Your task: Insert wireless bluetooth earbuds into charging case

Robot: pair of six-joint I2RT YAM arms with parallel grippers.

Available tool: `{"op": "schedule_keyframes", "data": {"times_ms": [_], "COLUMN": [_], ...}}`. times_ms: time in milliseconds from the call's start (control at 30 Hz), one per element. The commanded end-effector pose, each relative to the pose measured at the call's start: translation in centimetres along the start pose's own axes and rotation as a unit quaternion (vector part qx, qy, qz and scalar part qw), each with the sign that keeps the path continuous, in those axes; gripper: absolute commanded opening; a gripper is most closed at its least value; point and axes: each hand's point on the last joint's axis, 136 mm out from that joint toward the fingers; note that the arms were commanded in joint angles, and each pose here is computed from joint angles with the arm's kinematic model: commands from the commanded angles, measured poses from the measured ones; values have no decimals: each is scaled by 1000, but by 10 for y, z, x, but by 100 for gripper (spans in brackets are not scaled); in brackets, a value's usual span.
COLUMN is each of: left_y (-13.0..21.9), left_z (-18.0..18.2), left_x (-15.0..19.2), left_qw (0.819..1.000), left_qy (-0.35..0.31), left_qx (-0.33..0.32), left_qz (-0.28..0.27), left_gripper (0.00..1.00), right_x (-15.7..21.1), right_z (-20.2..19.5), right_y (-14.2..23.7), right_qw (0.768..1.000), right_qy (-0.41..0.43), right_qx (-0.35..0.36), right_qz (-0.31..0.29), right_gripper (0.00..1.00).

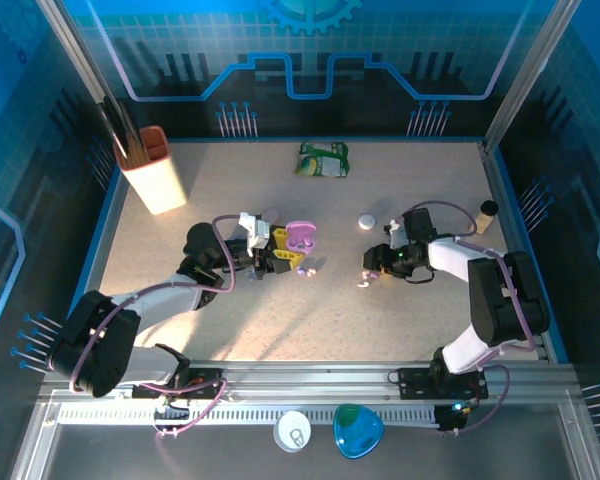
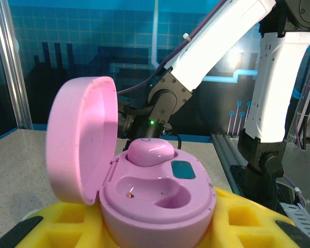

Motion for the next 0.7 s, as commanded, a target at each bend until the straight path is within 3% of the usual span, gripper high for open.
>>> {"op": "schedule_keyframes", "data": {"times_ms": [0,300,533,667], "left_y": [2,4,5,5], "left_z": [-12,-14,-12,-12], "left_x": [-7,-7,-6,-6], "left_qw": [999,999,999,999], "left_qy": [-23,-28,-32,-33], "left_qx": [21,19,10,8], "left_qz": [-8,-10,-8,-8], "left_gripper": [32,32,32,32], "right_x": [20,20,11,12], "right_z": [5,7,-6,-7], "right_y": [5,20,48,58], "right_qw": [1000,999,978,954], "right_qy": [-13,9,77,108], "right_qx": [-6,35,192,278], "right_qz": [26,5,2,27], "right_gripper": [55,55,53,51]}}
Point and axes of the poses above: each hand's point on the last joint's axis, 136 mm out from that joint toward the fingers, its own y axis back along the fingers, its own z axis along the line the jaws close on, x = y × z, and after that the axes turned 11 degrees about y, right-handed
